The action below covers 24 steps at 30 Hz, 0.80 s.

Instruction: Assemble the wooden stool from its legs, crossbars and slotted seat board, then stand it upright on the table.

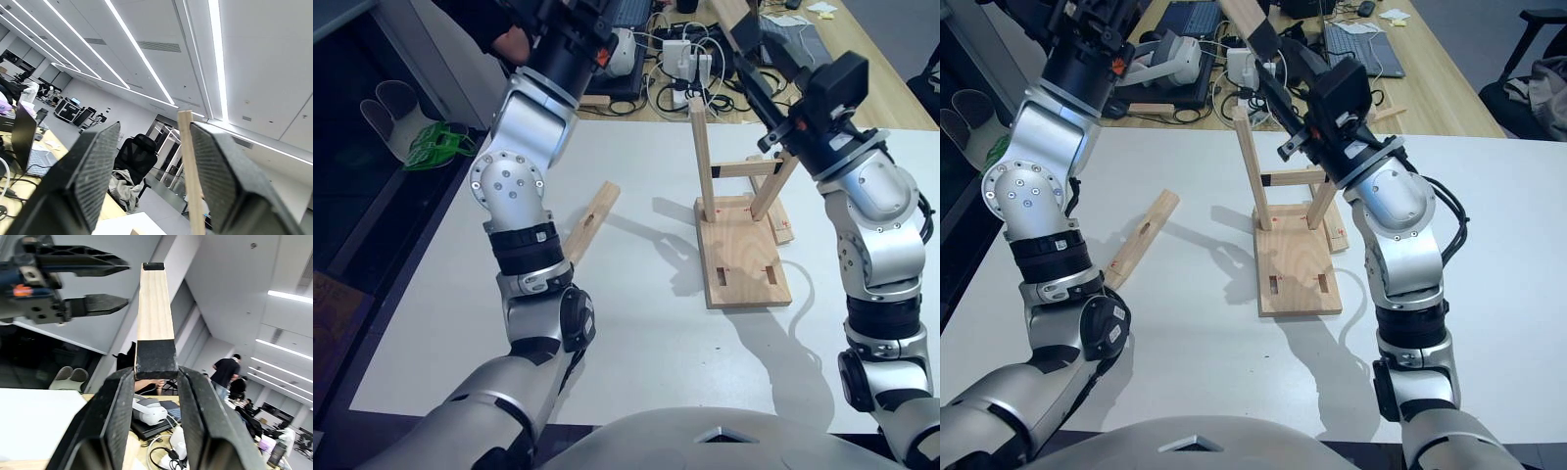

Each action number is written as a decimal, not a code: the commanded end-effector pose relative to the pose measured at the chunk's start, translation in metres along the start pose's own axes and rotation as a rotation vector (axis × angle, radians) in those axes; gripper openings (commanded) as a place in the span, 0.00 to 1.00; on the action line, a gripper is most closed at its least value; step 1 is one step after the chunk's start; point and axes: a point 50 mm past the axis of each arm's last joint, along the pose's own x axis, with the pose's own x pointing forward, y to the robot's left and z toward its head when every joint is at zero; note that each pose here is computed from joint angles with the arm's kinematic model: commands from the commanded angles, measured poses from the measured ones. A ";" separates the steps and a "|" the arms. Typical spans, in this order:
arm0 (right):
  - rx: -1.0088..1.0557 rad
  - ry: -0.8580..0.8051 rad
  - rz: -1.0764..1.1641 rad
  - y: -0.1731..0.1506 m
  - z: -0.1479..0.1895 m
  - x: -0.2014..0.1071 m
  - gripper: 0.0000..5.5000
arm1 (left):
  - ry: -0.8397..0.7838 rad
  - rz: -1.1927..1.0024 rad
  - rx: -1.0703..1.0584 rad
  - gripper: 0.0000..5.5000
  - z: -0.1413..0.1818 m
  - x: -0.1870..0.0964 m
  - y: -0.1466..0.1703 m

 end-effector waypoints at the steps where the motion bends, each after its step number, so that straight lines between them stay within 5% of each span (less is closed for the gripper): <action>1: 0.022 0.018 0.061 0.009 -0.003 0.002 0.23 | 0.028 -0.038 -0.018 0.37 -0.003 0.003 -0.009; 11: 0.022 0.019 0.088 0.013 -0.005 0.006 0.23 | 0.042 -0.041 -0.022 0.10 -0.006 0.002 -0.012; 19: -0.021 0.029 0.082 0.009 -0.007 0.006 0.23 | 0.078 -0.006 0.021 0.08 -0.009 -0.003 -0.002; 24: -0.100 0.143 0.111 0.006 -0.024 0.000 0.41 | 0.084 0.030 0.048 0.08 -0.006 -0.006 0.005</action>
